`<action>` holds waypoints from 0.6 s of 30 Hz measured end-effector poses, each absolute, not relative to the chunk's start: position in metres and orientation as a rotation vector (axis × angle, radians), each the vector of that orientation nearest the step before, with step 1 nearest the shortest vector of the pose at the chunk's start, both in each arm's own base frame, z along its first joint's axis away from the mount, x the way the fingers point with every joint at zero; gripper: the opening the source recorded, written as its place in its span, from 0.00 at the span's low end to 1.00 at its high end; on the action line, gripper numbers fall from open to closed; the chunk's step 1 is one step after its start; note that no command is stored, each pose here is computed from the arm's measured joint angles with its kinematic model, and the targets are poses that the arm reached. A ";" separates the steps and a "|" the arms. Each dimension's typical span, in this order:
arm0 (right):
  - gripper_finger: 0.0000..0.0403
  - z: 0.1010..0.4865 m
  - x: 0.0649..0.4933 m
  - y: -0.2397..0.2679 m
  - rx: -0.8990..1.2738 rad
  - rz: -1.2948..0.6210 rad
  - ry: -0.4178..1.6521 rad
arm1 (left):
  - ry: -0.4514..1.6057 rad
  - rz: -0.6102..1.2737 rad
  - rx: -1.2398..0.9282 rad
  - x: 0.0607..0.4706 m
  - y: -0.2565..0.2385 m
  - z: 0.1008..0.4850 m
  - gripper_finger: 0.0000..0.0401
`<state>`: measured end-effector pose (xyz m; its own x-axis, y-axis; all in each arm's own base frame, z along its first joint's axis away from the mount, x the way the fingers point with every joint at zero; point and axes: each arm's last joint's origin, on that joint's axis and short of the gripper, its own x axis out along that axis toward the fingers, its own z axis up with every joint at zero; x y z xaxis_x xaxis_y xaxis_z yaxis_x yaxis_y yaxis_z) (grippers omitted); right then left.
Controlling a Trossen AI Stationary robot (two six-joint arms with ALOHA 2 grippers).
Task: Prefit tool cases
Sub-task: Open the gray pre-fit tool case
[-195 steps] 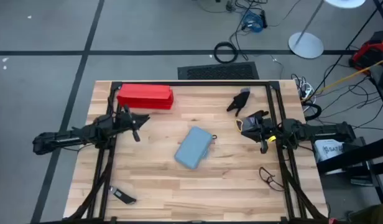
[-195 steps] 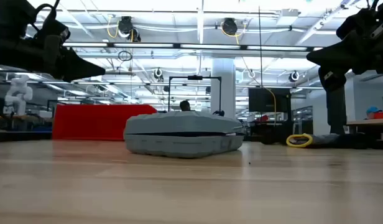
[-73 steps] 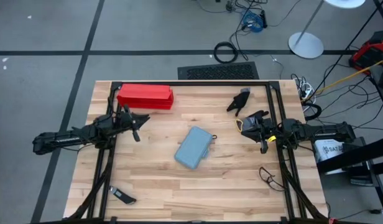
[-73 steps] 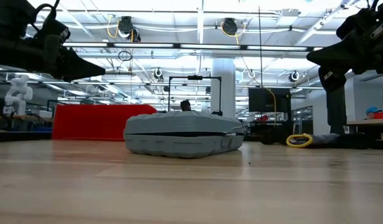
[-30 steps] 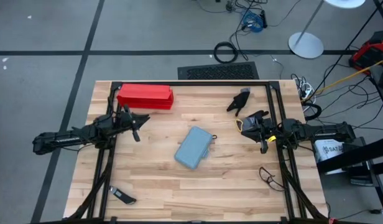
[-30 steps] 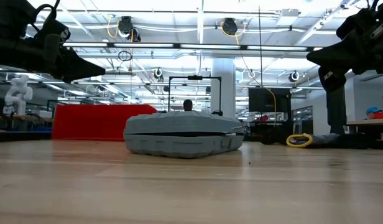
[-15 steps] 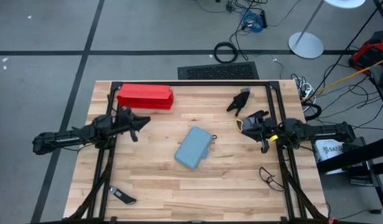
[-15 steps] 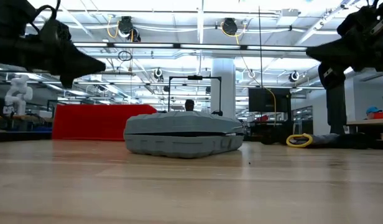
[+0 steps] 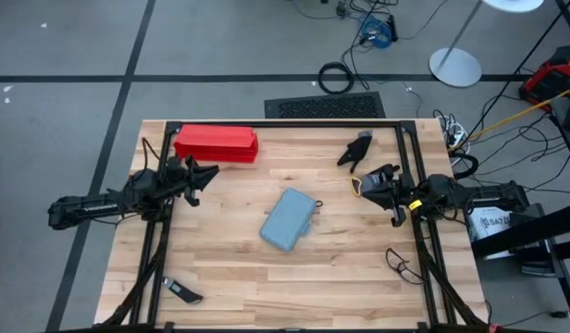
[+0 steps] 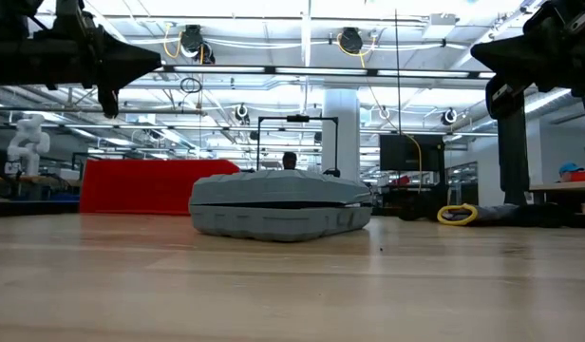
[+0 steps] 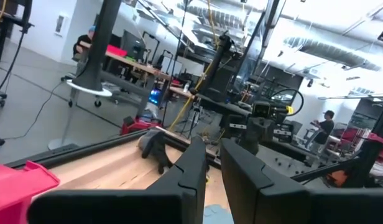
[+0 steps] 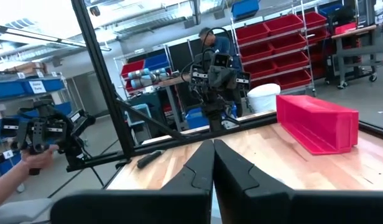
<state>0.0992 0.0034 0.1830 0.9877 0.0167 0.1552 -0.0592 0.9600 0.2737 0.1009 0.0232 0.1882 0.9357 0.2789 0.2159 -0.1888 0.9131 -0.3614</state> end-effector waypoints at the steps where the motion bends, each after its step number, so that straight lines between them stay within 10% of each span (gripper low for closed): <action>1: 0.00 0.183 0.099 0.003 0.282 0.039 -0.152 | -0.269 0.243 -0.344 0.101 0.023 0.188 0.13; 18: 0.04 0.186 0.099 0.002 0.267 -0.004 -0.186 | -0.257 0.143 -0.364 0.102 0.019 0.189 0.13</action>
